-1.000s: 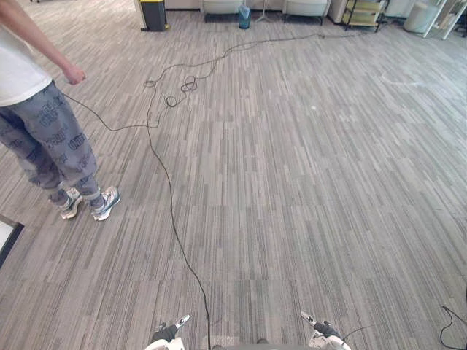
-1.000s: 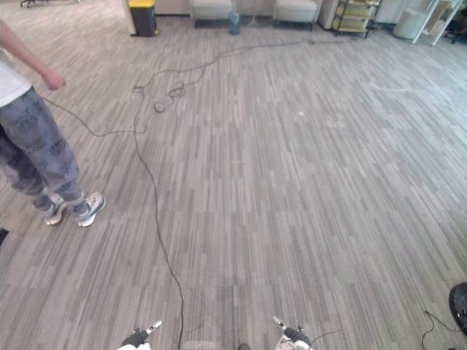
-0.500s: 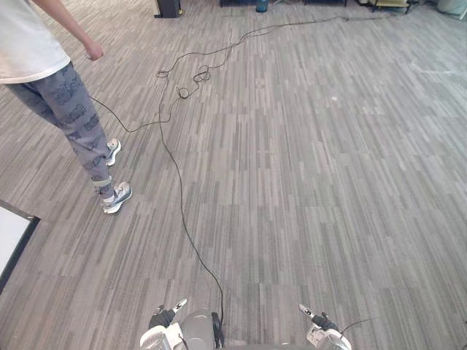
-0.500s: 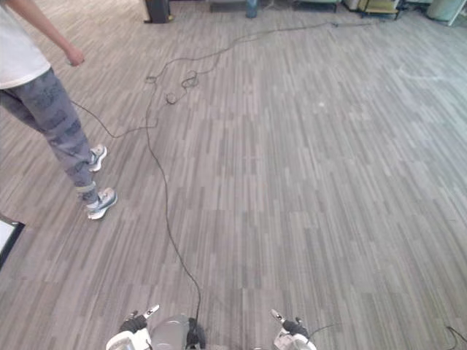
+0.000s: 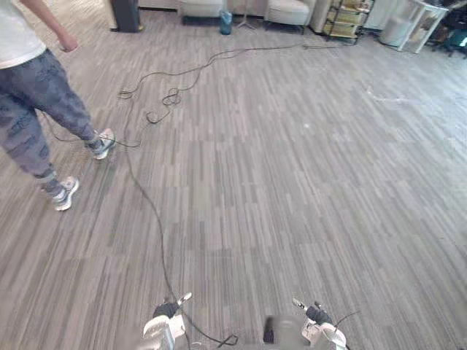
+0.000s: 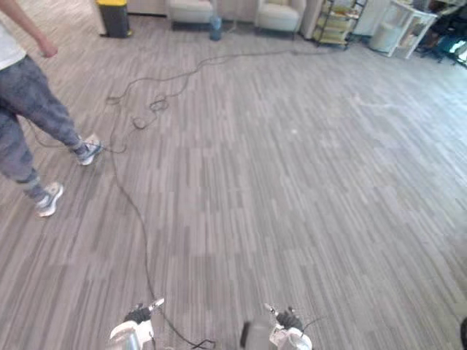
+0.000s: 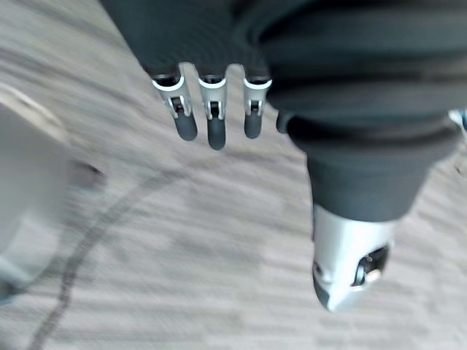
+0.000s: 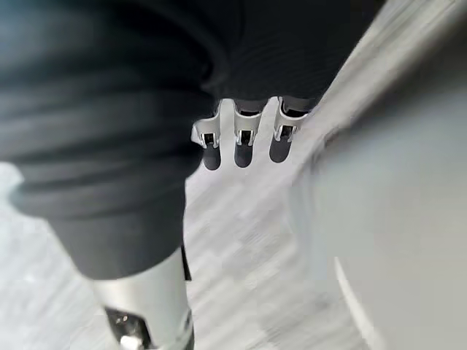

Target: Pick up cushions and gather them together orderly.

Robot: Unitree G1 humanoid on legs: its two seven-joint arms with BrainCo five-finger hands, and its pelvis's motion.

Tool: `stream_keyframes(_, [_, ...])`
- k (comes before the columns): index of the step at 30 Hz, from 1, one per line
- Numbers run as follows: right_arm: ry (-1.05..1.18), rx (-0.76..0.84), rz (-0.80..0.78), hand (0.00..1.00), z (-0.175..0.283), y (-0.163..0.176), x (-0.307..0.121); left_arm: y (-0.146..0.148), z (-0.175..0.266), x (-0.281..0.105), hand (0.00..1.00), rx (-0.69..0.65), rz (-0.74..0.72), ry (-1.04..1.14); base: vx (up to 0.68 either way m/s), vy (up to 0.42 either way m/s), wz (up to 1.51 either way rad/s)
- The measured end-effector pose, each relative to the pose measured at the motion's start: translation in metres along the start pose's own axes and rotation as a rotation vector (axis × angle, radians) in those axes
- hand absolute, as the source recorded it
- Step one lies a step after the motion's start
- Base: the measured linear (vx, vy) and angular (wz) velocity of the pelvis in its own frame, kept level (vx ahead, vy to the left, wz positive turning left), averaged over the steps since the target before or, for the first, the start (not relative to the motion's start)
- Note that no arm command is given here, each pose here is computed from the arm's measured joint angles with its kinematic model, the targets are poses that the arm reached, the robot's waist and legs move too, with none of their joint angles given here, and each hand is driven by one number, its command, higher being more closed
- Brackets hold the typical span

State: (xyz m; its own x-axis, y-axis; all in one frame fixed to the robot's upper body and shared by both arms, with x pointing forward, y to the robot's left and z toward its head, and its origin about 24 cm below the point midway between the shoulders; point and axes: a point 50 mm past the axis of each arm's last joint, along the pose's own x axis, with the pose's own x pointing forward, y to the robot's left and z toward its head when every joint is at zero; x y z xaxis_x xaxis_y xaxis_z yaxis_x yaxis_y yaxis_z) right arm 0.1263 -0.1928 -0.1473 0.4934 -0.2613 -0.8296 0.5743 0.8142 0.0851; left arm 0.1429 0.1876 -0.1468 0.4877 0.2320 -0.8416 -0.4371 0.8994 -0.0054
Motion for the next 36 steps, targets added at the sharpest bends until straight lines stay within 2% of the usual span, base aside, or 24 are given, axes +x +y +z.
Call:
stream_keyframes(4, [0.029, 0.003, -0.062, 0.0, -0.005, -0.019, 0.0, -0.015, -0.017, -0.003, 0.0, 0.004, -0.027, 0.055, 0.72, -0.059, 0.5])
stream_keyframes(9, [-0.028, -0.014, -0.048, 0.0, 0.015, -0.014, 0.004, -0.013, -0.022, -0.005, 0.0, -0.015, -0.024, 0.062, 0.68, -0.118, -0.1])
stream_keyframes(15, [0.01, -0.061, 0.049, 0.0, 0.002, 0.022, 0.002, 0.007, -0.001, -0.006, 0.0, -0.075, 0.015, -0.053, 0.6, 0.057, -0.93])
stream_keyframes(27, [0.091, -0.09, 0.037, 0.0, -0.024, 0.012, -0.004, 0.033, -0.012, -0.007, 0.0, -0.051, 0.089, -0.017, 0.64, 0.399, -0.74])
stream_keyframes(30, [0.023, -0.085, 0.057, 0.0, -0.01, 0.015, -0.003, 0.025, -0.023, -0.007, 0.0, -0.039, 0.069, 0.034, 0.47, 0.207, -1.17])
stream_keyframes(33, [-0.036, -0.065, 0.068, 0.0, 0.004, 0.02, -0.002, 0.018, -0.015, -0.003, 0.0, -0.012, 0.045, 0.029, 0.39, 0.146, -0.77])
stream_keyframes(36, [-0.036, -0.01, 0.018, 0.0, 0.005, 0.007, -0.002, -0.006, -0.011, -0.002, 0.0, -0.009, -0.018, 0.027, 0.46, 0.052, 0.18])
